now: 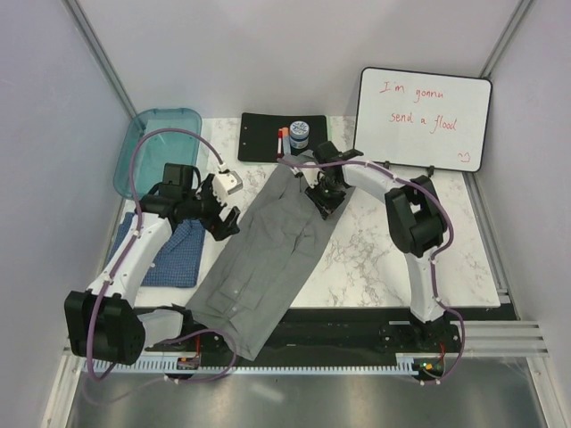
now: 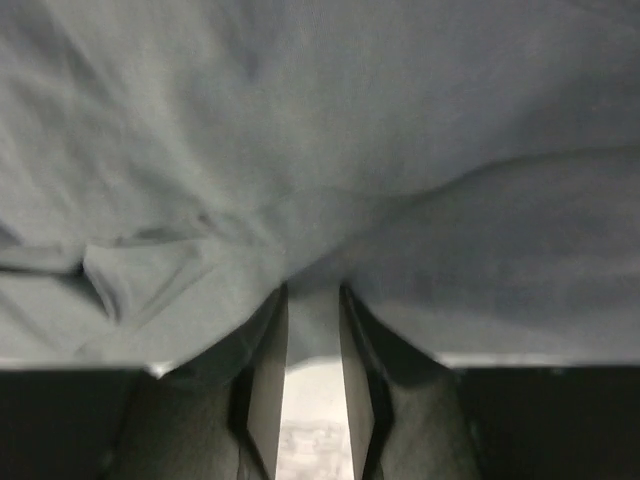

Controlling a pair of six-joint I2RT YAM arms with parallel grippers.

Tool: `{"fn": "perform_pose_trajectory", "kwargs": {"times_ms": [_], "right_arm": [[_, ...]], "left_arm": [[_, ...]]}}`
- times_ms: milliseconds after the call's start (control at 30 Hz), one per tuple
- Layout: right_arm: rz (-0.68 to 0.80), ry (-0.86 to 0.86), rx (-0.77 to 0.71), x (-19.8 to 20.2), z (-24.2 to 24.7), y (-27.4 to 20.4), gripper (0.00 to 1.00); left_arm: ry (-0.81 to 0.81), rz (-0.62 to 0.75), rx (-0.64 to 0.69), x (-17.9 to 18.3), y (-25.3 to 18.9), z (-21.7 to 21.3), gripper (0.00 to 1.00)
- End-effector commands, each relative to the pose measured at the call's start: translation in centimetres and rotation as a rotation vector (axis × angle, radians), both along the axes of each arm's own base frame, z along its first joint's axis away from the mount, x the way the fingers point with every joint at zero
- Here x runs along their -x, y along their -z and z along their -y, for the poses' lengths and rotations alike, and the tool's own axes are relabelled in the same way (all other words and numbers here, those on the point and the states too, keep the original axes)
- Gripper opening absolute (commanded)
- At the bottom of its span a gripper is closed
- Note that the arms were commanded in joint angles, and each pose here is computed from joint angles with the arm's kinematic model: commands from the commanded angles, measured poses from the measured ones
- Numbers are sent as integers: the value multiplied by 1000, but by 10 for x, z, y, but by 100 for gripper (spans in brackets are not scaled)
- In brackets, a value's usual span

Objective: Fold and stack the long sleeve shirts
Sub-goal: Fold the shirt

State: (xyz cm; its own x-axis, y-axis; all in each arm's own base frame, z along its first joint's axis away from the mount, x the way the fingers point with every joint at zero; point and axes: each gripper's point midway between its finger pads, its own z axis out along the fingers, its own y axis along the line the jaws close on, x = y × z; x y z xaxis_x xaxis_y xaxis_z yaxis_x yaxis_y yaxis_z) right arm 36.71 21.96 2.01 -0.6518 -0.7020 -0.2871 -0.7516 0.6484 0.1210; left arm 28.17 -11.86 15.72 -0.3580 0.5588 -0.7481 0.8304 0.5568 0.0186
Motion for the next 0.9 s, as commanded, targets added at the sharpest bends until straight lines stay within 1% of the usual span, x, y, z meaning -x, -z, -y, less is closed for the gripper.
{"fn": "perform_pose_trajectory", "kwargs": {"times_ms": [0,67,100,133,167,200,233,267,333,433,467,500,533,567,667,733,800,867], "right_arm": [[58,-2,111,-21,19,23,33],[86,-15,135,-35,22,27,33],[108,-6,159,-44,28,27,33],[112,-7,170,-49,30,32,33],[138,-13,169,-59,29,27,33],[151,-10,180,-65,32,26,33],[177,-6,196,-75,33,24,33],[187,-7,198,-79,34,23,33],[233,1,215,-96,36,17,33],[279,23,214,-114,39,7,33],[282,29,215,-117,40,7,32],[290,34,213,-120,42,6,32],[300,33,214,-124,42,5,32],[303,32,215,-125,43,5,32],[296,31,221,-124,47,7,32],[284,30,219,-119,51,8,32],[261,16,186,-111,51,7,32],[256,14,167,-102,53,-1,33]], "left_arm": [[87,-6,-89,10,21,-9,92],[208,15,-110,23,31,-6,84],[260,-24,-120,40,45,-5,74],[349,-12,-152,48,55,2,71],[390,-22,-174,55,64,6,67],[435,-54,-197,67,78,8,60],[503,-56,-243,74,91,17,56],[525,-56,-262,76,99,22,53],[576,-73,-290,83,119,34,52],[640,-101,-292,92,134,50,49],[662,-141,-302,98,144,53,47],[682,-148,-301,101,147,59,47],[715,-171,-308,111,151,68,45],[730,-198,-313,116,159,73,42],[793,-236,-310,136,162,99,35],[821,-270,-299,150,164,117,33],[832,-276,-271,154,162,135,31],[812,-292,-318,158,167,140,29]]}}
